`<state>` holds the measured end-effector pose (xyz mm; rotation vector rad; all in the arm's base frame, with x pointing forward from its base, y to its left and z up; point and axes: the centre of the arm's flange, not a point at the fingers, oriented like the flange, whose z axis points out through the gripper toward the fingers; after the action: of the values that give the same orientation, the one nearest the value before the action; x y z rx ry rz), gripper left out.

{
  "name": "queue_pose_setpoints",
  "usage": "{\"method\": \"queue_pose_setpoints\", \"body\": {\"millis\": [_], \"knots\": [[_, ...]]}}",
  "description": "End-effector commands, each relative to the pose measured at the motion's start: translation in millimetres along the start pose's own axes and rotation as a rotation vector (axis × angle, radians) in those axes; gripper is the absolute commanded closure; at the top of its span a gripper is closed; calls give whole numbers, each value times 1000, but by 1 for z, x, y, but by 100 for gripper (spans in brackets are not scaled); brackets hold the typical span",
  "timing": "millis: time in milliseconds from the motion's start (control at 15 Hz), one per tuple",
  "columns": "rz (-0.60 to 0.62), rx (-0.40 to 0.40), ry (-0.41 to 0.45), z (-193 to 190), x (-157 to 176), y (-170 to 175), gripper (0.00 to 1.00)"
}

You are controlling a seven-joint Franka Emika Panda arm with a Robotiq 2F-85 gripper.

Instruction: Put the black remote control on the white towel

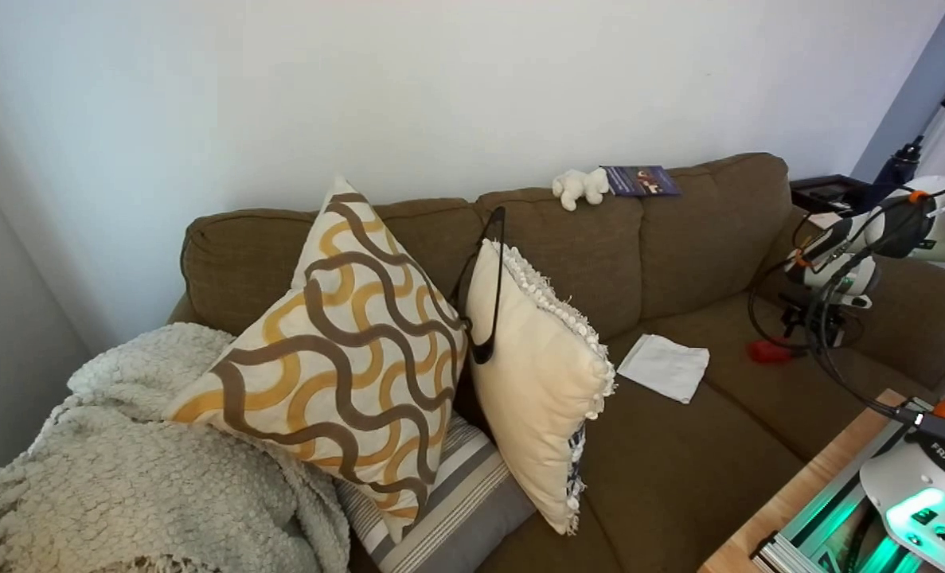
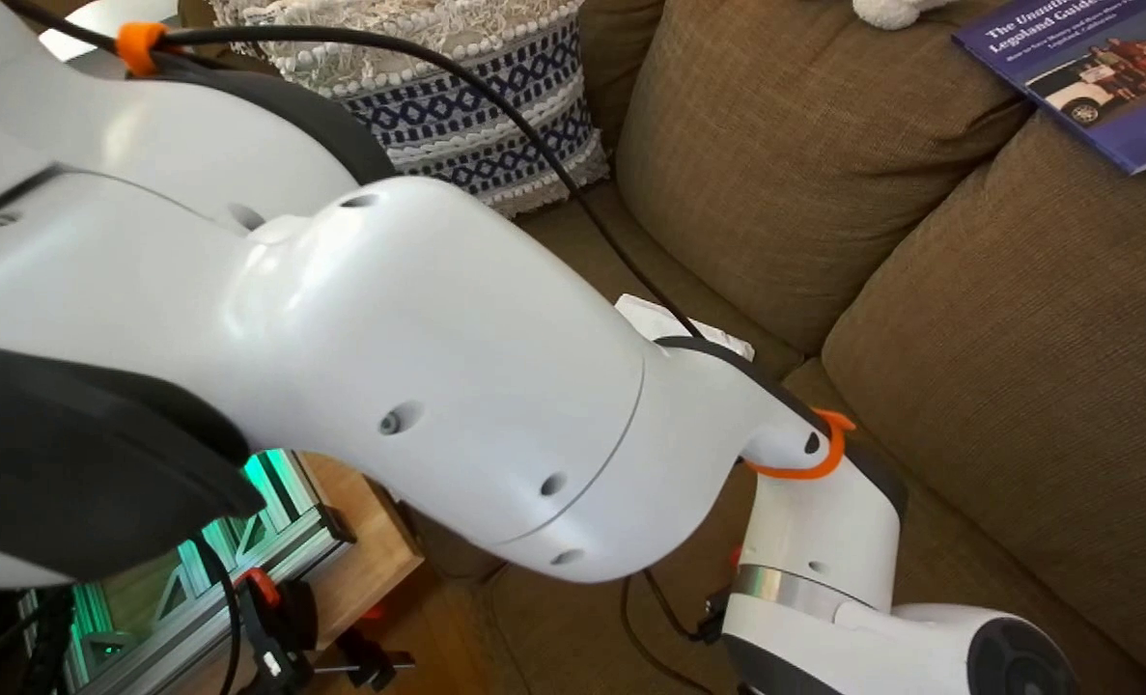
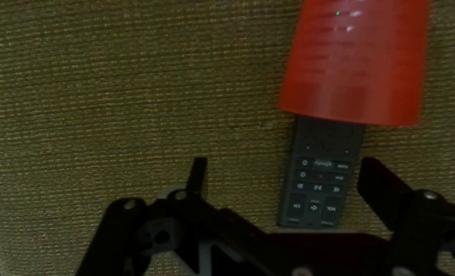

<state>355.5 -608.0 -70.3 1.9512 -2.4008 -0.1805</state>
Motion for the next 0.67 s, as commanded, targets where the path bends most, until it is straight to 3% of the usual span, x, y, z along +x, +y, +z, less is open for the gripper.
{"method": "queue_pose_setpoints", "body": {"millis": [0,600], "knots": [[1,1,1,0,0,-1,0],[-12,63,-15,11,2,-14,0]]}}
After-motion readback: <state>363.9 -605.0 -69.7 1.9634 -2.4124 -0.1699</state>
